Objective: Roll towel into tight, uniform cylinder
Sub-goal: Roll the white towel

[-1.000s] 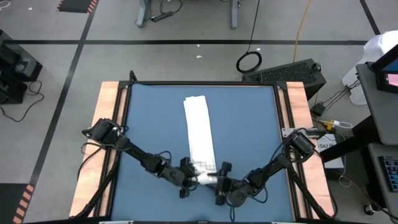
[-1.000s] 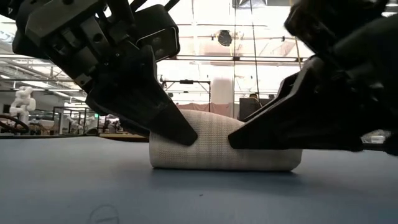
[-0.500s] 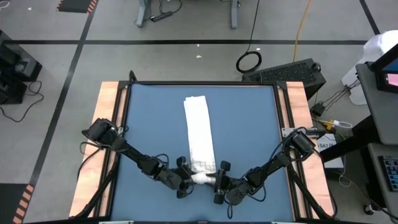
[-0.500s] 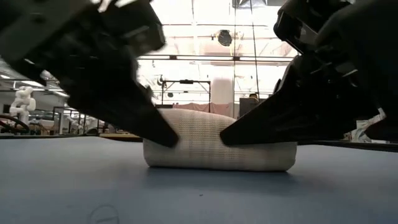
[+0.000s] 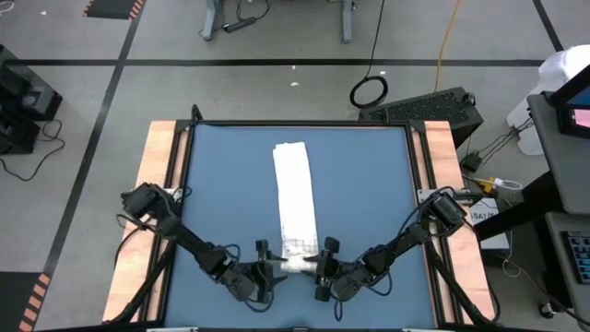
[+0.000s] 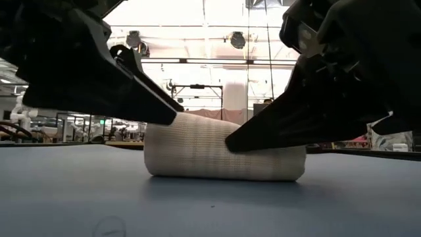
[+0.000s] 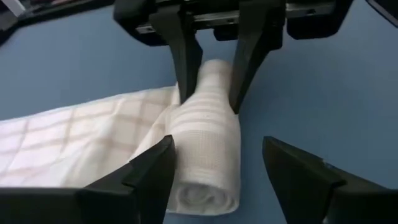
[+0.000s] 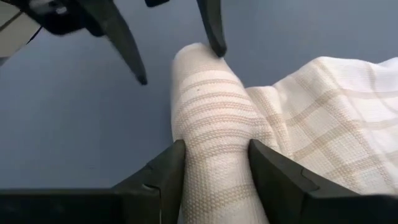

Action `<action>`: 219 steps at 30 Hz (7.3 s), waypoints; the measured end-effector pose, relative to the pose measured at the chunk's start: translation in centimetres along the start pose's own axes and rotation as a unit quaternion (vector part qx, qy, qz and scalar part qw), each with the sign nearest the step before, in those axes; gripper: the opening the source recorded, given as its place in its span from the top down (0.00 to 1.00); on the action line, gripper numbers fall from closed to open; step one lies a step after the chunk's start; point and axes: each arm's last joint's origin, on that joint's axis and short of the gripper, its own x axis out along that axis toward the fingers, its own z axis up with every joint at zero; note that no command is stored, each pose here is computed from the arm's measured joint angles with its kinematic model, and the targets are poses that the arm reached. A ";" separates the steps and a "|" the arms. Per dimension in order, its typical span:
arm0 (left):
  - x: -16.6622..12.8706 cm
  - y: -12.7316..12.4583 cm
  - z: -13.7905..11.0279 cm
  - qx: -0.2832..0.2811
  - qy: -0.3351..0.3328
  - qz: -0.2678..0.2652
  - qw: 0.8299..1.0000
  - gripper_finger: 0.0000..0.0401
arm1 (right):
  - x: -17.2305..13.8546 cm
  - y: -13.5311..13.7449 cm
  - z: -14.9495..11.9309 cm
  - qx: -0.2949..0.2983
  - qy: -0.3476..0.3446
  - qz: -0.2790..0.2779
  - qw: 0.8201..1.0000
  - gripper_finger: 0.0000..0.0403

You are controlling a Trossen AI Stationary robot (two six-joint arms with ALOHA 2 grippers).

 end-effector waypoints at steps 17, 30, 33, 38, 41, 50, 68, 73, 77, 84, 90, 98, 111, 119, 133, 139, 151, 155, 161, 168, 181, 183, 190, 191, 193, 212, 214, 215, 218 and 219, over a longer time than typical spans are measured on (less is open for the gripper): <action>2.0 0.7 -1.2 0.004 0.014 -0.001 1.000 0.42 | 0.1 0.0 0.2 0.013 0.001 0.016 1.000 0.60; 3.5 2.7 -1.2 -0.102 0.074 -0.061 0.990 0.77 | -1.2 0.6 1.2 -0.051 -0.011 0.022 0.998 0.59; 3.8 3.0 -1.3 -0.131 0.089 -0.068 0.985 0.77 | -2.8 1.3 1.4 -0.132 -0.022 0.013 0.991 0.53; 4.1 3.7 -1.2 -0.170 0.099 -0.082 0.977 0.77 | -4.6 2.2 1.0 -0.192 -0.023 0.008 0.981 0.41; 4.4 4.1 -1.2 -0.200 0.112 -0.095 0.969 0.73 | -5.0 2.3 0.5 -0.199 -0.018 -0.006 0.980 0.36; 4.9 5.2 -1.4 -0.257 0.150 -0.109 0.949 0.74 | -4.1 1.2 1.0 -0.169 -0.011 -0.038 0.985 0.35; 4.7 4.8 -1.4 -0.274 0.151 -0.112 0.943 0.72 | -2.3 -0.4 1.8 -0.070 0.048 0.002 0.996 0.63; 3.7 4.1 -1.1 -0.247 0.140 -0.100 0.954 0.58 | -2.0 -0.6 2.1 -0.036 0.061 0.020 0.997 0.73; 2.5 3.8 -0.4 -0.202 0.116 -0.068 0.970 0.41 | -1.7 -0.8 2.2 -0.007 0.075 0.033 0.997 0.74; 0.2 1.9 1.4 -0.071 0.013 -0.021 0.997 0.28 | -0.8 -1.7 2.6 0.042 0.109 0.059 0.991 0.72; -0.3 0.2 0.5 -0.045 0.007 -0.032 0.998 0.28 | -0.1 -2.4 3.1 0.061 0.126 0.079 0.987 0.71; -0.8 -1.1 -0.5 -0.021 0.002 0.000 1.000 0.28 | 0.5 -3.1 3.6 0.089 0.139 0.099 0.981 0.71; 0.4 -0.8 -1.7 -0.011 0.018 0.011 1.000 0.32 | 0.6 -3.1 3.6 0.103 0.144 0.103 0.979 0.71; 1.0 -0.1 -1.7 -0.015 0.026 0.024 0.999 0.53 | 0.5 -3.1 3.5 0.101 0.144 0.103 0.979 0.71; 1.3 0.3 -2.2 -0.050 0.057 0.017 0.997 0.38 | 0.5 -3.1 3.5 0.098 0.143 0.103 0.979 0.71; 1.7 0.8 -2.3 -0.051 0.065 0.017 0.996 0.34 | 0.5 -3.1 3.5 0.097 0.143 0.103 0.980 0.71; 2.1 1.5 -2.5 -0.062 0.093 0.004 0.994 0.73 | 0.5 -3.1 3.6 0.099 0.138 0.102 0.980 0.70; 2.3 1.9 -2.6 -0.075 0.108 -0.004 0.991 0.71 | -0.2 -2.9 4.2 0.065 0.126 0.108 0.984 0.61; 2.8 2.5 -2.2 -0.115 0.125 -0.037 0.985 0.66 | -3.2 -1.6 4.7 -0.073 0.080 0.067 0.992 0.38; 2.9 3.5 -1.7 -0.169 0.147 -0.052 0.973 0.66 | -6.1 2.1 2.5 -0.224 -0.025 0.012 0.974 0.29; 4.1 6.0 -1.1 -0.239 0.195 -0.121 0.943 0.66 | -3.4 2.3 0.8 -0.269 -0.070 -0.052 0.959 0.31; 4.3 6.3 -1.1 -0.244 0.198 -0.129 0.941 0.66 | -3.2 2.0 1.0 -0.263 -0.069 -0.056 0.961 0.31; 4.5 6.7 -1.0 -0.253 0.201 -0.140 0.936 0.66 | -1.9 0.7 1.2 -0.209 -0.029 -0.038 0.977 0.33; 4.5 6.8 -1.0 -0.253 0.201 -0.141 0.936 0.66 | -1.7 0.5 1.2 -0.197 -0.024 -0.033 0.980 0.34; 4.6 6.8 -1.0 -0.254 0.202 -0.142 0.935 0.66 | -1.5 0.3 1.3 -0.183 -0.018 -0.028 0.983 0.37; 2.0 6.1 1.2 -0.163 0.126 -0.078 0.975 0.43 | -0.4 -1.1 1.4 -0.053 0.042 -0.003 0.998 0.57; 1.0 5.8 2.1 -0.127 0.093 -0.052 0.986 0.38 | -0.2 -1.3 1.5 -0.042 0.046 -0.003 0.998 0.57; 0.5 5.5 2.6 -0.113 0.075 -0.044 0.990 0.35 | -0.1 -1.4 1.5 -0.035 0.048 -0.004 0.998 0.57; -0.7 4.6 3.1 -0.067 0.042 -0.012 0.997 0.31 | 0.2 -1.8 1.7 -0.008 0.057 0.003 0.998 0.57; -0.9 4.3 3.1 -0.052 0.037 -0.005 0.998 0.30 | 0.3 -1.9 1.8 0.001 0.059 0.004 0.998 0.57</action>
